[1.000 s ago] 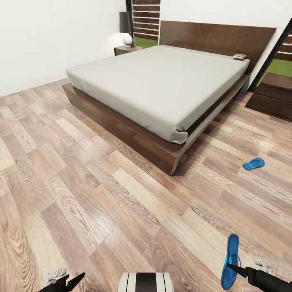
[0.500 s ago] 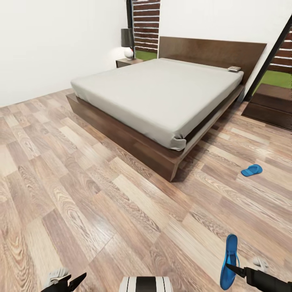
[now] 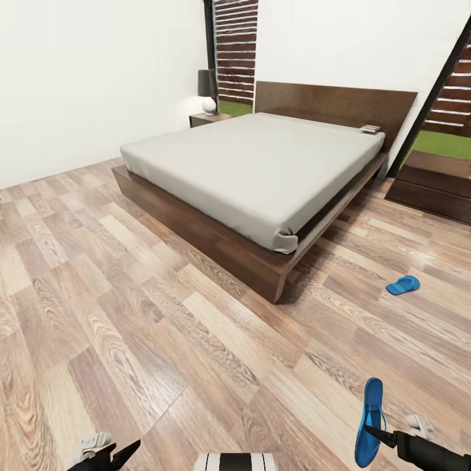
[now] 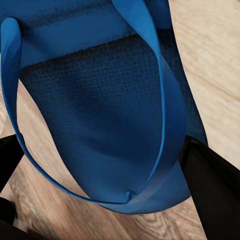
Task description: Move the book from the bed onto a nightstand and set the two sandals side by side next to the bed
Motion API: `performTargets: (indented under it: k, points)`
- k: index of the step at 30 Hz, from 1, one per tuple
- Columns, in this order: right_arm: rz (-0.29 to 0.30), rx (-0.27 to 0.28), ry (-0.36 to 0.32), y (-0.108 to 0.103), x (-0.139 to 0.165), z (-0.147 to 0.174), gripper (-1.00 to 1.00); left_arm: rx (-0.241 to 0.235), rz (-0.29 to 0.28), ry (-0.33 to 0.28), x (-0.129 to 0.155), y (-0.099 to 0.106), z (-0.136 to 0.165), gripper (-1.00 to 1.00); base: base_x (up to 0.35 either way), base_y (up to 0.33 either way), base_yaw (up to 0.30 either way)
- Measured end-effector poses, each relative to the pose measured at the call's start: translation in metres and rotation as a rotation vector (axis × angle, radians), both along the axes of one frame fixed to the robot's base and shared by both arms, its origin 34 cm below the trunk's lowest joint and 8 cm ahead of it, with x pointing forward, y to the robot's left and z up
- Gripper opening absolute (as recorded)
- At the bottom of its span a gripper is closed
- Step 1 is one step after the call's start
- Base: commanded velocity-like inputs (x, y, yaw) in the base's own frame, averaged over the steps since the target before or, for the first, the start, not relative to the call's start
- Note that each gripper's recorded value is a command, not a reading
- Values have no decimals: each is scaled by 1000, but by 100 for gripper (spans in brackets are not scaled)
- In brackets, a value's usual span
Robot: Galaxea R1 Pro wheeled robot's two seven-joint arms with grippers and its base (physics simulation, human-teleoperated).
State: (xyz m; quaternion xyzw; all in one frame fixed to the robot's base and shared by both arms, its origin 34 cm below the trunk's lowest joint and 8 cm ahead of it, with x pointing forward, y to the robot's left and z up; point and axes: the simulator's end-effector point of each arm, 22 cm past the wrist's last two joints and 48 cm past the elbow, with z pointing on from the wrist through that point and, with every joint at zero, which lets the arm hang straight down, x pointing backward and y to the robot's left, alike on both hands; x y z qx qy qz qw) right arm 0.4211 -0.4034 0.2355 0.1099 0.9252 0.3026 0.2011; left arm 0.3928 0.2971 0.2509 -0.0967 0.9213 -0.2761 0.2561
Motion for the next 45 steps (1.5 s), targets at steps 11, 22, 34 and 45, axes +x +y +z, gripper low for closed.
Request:
performTargets:
  k: [11,22,34,45]
  points:
    - [0,0,-45,0,11,17,-100,-8,4,-44,11,-5,15,100,0,0,0]
    - [0,0,-90,0,22,34,-100,-9,5,-88,21,-6,30,100,0,0,0]
    - [0,0,-139,0,33,53,-100,-9,4,-137,31,-6,48,100,0,0,0]
    - [0,0,-184,0,42,71,-100,-16,-23,-175,38,-17,63,100,0,0,0]
